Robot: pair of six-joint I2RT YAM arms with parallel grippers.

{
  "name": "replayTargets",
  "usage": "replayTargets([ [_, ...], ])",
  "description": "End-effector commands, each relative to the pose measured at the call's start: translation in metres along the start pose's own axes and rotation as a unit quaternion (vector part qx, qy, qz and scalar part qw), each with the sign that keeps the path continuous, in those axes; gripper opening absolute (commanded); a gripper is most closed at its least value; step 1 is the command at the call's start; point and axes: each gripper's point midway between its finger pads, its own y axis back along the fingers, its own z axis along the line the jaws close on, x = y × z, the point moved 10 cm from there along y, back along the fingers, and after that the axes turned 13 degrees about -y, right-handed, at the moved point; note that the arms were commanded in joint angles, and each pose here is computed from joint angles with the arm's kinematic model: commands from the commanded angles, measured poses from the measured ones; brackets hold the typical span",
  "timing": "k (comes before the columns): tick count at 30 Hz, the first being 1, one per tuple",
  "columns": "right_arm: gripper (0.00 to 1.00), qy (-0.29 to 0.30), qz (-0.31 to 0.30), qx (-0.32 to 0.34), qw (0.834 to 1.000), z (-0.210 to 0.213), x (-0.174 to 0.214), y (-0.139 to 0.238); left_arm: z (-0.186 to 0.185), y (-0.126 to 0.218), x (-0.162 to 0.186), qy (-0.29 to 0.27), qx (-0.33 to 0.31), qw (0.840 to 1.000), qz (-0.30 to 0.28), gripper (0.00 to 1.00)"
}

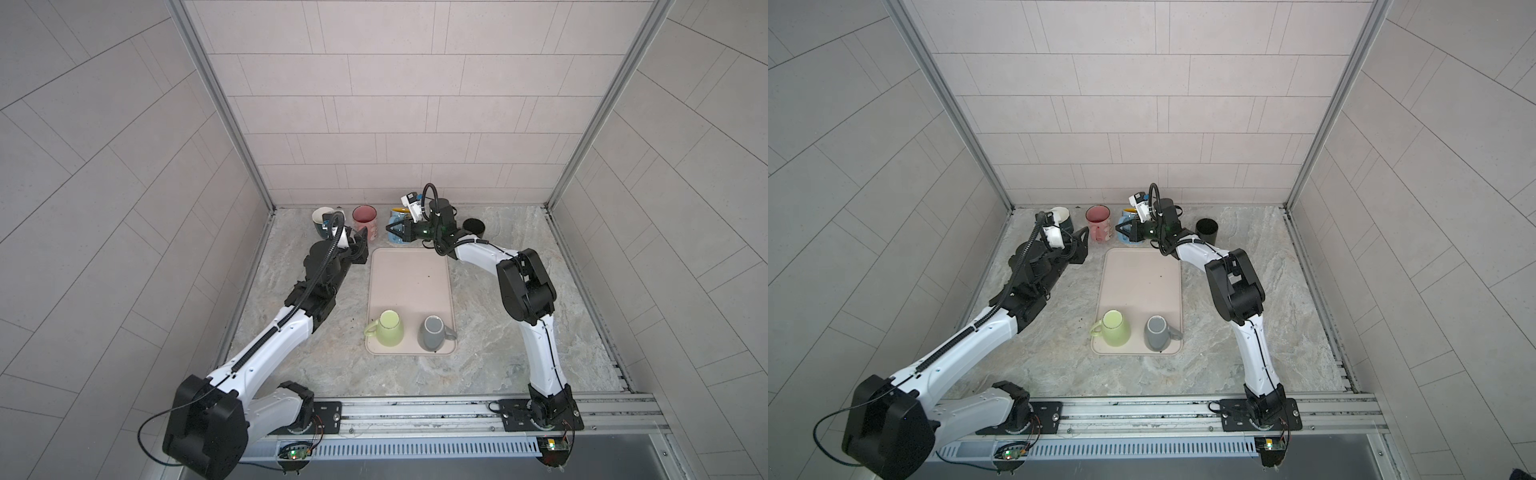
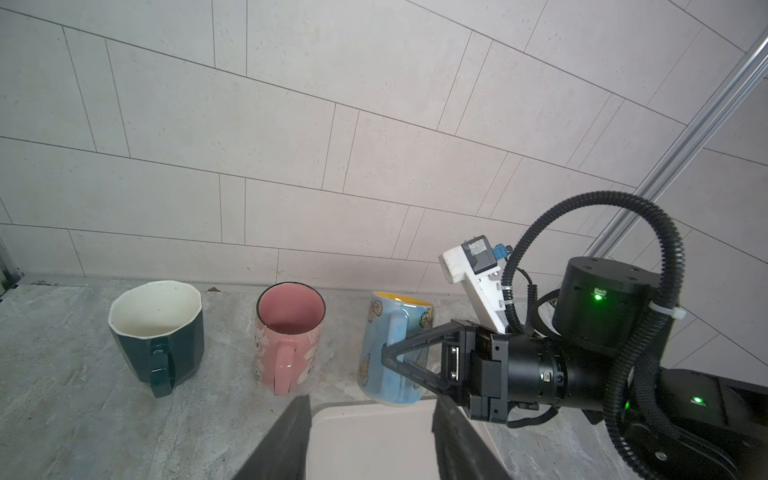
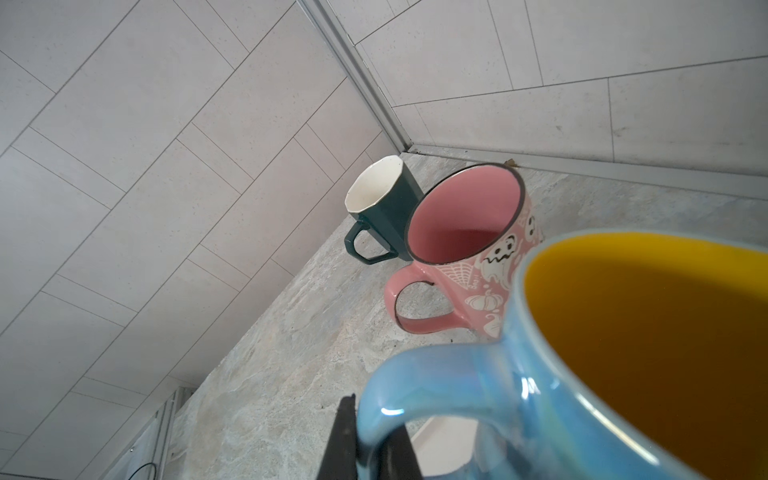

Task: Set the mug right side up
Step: 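Grasp the blue mug handle with the right gripper, release the left gripper, then lower the blue mug upright beside the pink mug with the right gripper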

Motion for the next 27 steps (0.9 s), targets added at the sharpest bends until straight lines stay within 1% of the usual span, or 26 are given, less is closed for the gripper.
replayTargets([
  [1, 0.00, 0.112, -0.060, -0.016, 0.992, 0.028, -0.037, 0.006, 0.001, -0.005, -0.012, 0.014, 0.011, 1.000, -0.015, 0.52],
  [3, 0.00, 0.118, -0.059, -0.001, 0.991, 0.021, -0.037, 0.002, 0.003, -0.009, -0.011, 0.016, 0.013, 1.000, -0.013, 0.52],
  [14, 0.00, 0.107, -0.065, 0.006, 0.992, -0.017, -0.035, -0.014, 0.010, -0.017, -0.007, 0.024, 0.016, 1.000, -0.003, 0.52],
  [27, 0.00, 0.115, -0.064, 0.003, 0.991, -0.036, -0.022, -0.019, 0.012, -0.018, -0.007, 0.021, 0.015, 1.000, 0.005, 0.52],
])
